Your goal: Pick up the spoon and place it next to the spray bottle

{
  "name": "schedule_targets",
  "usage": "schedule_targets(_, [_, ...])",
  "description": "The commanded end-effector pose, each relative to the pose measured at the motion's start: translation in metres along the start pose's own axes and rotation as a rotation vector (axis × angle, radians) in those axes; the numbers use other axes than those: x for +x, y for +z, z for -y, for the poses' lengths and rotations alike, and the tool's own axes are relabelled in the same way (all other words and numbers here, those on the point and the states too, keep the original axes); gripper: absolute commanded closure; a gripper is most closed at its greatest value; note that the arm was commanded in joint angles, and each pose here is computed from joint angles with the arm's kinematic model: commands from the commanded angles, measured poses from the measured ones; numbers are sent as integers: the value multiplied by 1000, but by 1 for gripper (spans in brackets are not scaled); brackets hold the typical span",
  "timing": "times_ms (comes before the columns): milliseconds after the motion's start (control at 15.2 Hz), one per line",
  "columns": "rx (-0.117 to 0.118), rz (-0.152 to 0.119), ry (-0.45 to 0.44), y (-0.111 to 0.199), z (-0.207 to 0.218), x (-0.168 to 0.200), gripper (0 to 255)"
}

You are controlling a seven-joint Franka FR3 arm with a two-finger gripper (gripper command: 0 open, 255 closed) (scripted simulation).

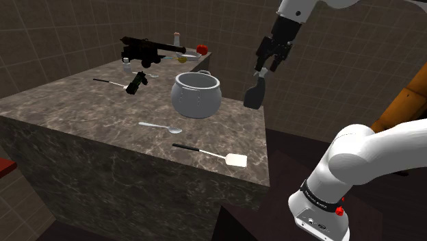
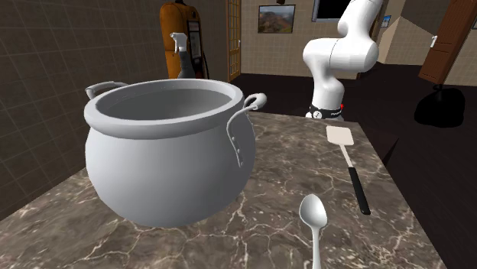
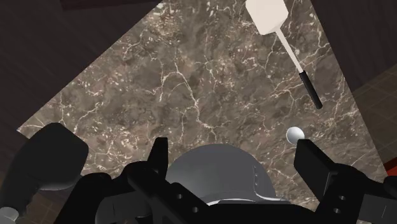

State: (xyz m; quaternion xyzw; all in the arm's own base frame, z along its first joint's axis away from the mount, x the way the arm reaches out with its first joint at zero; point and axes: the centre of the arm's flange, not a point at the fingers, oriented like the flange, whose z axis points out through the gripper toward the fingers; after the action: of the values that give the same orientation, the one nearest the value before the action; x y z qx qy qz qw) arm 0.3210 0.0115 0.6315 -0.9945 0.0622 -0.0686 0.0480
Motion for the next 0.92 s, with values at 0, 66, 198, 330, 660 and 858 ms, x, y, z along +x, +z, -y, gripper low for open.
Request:
schedule_targets(0, [0, 0, 0, 0, 0, 0, 0])
schedule_targets(66, [3, -1, -13, 9, 5, 7, 0])
schedule_targets(198, [8, -3, -39, 28, 16, 21, 0])
schedule_targets(330, [14, -6, -65, 47, 27, 35, 0])
schedule_targets(660, [28, -11, -130, 93, 56, 69, 0])
schedule_targets(858, [37, -15, -168, 121, 76, 89, 0])
